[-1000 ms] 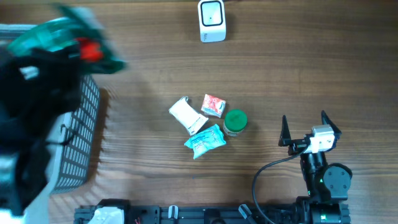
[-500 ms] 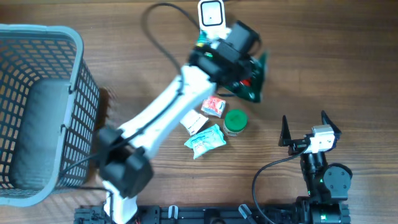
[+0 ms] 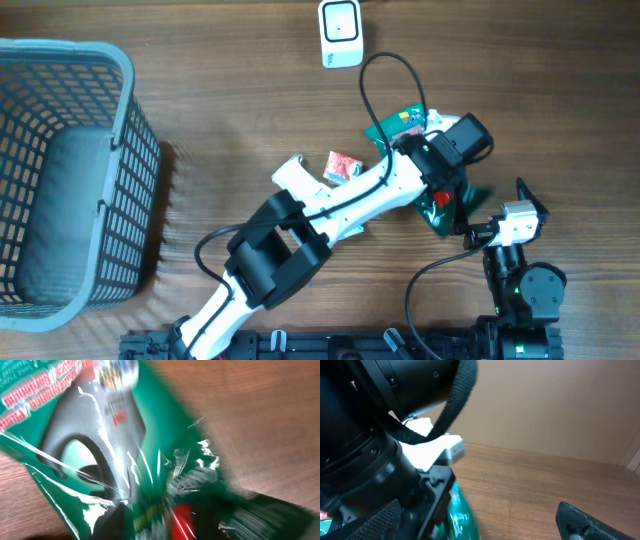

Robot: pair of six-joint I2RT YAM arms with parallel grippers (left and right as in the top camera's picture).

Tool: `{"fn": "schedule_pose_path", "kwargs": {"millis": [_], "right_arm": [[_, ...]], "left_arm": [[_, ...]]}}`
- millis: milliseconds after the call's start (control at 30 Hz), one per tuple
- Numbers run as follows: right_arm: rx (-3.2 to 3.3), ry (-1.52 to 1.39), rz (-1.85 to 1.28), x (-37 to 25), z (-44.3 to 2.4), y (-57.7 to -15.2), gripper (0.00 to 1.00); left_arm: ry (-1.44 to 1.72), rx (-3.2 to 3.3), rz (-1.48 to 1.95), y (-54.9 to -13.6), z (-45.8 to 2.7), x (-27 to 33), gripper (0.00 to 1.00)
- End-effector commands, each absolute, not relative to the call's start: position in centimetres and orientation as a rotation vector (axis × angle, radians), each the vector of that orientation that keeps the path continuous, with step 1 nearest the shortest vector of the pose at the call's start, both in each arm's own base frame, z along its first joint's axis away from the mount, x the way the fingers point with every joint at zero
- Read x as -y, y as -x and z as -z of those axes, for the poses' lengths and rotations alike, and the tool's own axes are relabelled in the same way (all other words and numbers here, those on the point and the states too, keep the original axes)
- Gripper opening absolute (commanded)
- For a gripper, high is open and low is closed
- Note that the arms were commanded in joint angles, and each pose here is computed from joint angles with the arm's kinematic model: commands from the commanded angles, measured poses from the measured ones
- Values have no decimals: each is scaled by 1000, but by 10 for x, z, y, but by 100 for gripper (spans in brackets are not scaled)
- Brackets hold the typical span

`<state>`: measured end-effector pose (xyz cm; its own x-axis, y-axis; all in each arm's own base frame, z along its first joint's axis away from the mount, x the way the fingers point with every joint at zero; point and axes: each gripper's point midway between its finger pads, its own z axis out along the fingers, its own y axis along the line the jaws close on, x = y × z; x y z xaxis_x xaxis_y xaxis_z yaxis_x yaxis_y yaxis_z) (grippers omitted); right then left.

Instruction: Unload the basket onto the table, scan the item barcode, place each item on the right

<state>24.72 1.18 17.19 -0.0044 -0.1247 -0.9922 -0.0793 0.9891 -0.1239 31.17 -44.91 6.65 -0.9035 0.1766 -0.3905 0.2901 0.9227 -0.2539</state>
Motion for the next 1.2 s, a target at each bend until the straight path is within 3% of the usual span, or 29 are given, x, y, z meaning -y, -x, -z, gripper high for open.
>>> {"fn": "schedule_pose_path", "kwargs": {"millis": [0, 33, 100, 267, 400, 467, 633, 767, 867, 967, 1100, 1167], "right_arm": [[-1567, 162, 43, -12, -174, -247, 100], [-1567, 162, 43, -12, -174, -247, 100], [-1567, 162, 43, -12, -174, -247, 100], [-1567, 163, 43, -12, -174, -247, 100], [-1567, 162, 43, -12, -174, -247, 100], [-1567, 162, 43, -12, -174, -247, 100], [-1567, 162, 43, -12, -174, -247, 100], [-1567, 163, 43, -12, -174, -247, 100], [-1567, 163, 43, -12, -174, -247, 100], [-1567, 162, 43, -12, -174, -247, 100], [-1567, 163, 43, -12, -174, -247, 100], [-1567, 163, 43, -12, -174, -247, 100]], "left_arm": [[-441, -2646, 401, -323, -83, 444, 91], [-451, -2632, 405, -326, -91, 442, 100], [-464, -2590, 423, -335, -117, 440, 100], [-398, -2394, 513, -371, -243, 410, 100], [-56, -2297, 301, -383, -327, 306, 100], [18, -2225, 167, -374, -356, 265, 100], [170, -1790, -23, -337, -501, 165, 100], [549, -1230, 174, -272, -660, 57, 100], [651, -1035, 235, -236, -700, 11, 100], [502, -1035, 13, -226, -715, -3, 100], [179, -1229, -352, -253, -685, 16, 100], [102, -1280, -374, -259, -666, 24, 100]]}}
